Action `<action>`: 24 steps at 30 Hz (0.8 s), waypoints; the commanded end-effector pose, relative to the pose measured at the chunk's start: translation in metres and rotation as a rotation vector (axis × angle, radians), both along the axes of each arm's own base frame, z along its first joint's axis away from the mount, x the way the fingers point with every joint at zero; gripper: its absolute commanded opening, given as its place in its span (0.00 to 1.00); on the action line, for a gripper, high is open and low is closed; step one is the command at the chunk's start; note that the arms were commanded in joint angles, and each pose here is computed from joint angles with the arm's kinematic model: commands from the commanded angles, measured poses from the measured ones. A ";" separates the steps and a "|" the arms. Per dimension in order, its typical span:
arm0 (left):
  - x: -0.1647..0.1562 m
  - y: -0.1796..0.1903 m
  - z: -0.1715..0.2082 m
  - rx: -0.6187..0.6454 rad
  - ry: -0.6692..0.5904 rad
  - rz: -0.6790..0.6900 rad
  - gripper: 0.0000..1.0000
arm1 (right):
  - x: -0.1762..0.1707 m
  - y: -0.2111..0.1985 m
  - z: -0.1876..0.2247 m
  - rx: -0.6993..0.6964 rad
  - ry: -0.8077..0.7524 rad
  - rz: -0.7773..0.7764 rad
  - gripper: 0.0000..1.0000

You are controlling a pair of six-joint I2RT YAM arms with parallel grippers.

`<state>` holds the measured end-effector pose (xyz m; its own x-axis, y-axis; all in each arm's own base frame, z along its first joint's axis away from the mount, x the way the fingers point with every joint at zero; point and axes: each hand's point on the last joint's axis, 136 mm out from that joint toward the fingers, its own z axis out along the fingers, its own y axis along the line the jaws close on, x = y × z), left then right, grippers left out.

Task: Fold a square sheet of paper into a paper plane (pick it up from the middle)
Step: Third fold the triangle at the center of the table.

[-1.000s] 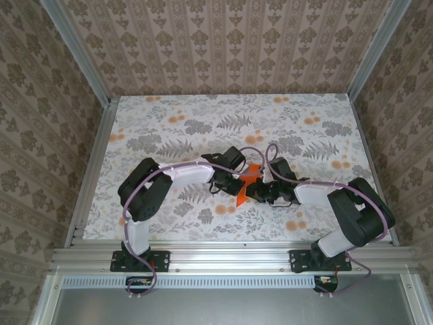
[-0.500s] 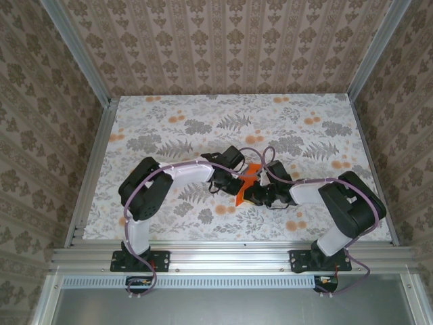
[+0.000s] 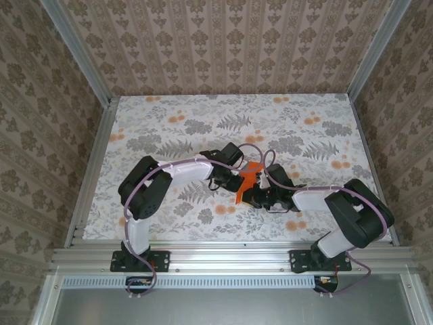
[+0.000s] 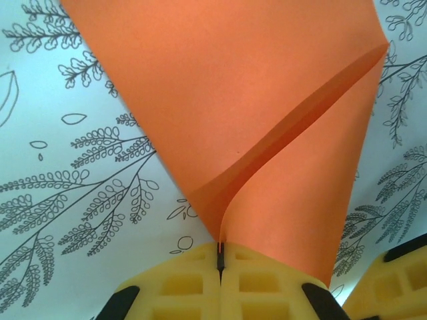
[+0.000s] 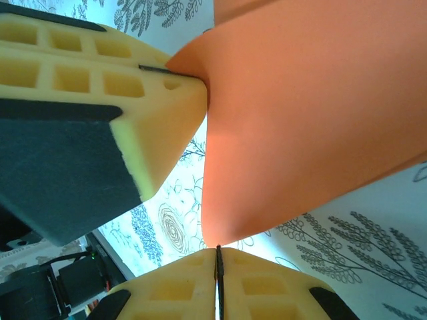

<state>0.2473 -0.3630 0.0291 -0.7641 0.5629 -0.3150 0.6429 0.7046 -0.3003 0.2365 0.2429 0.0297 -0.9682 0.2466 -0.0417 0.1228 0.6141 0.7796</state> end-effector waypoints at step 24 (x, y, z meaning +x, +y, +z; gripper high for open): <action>0.012 -0.005 -0.003 -0.022 0.019 -0.025 0.00 | 0.011 0.012 0.003 0.062 -0.012 -0.021 0.12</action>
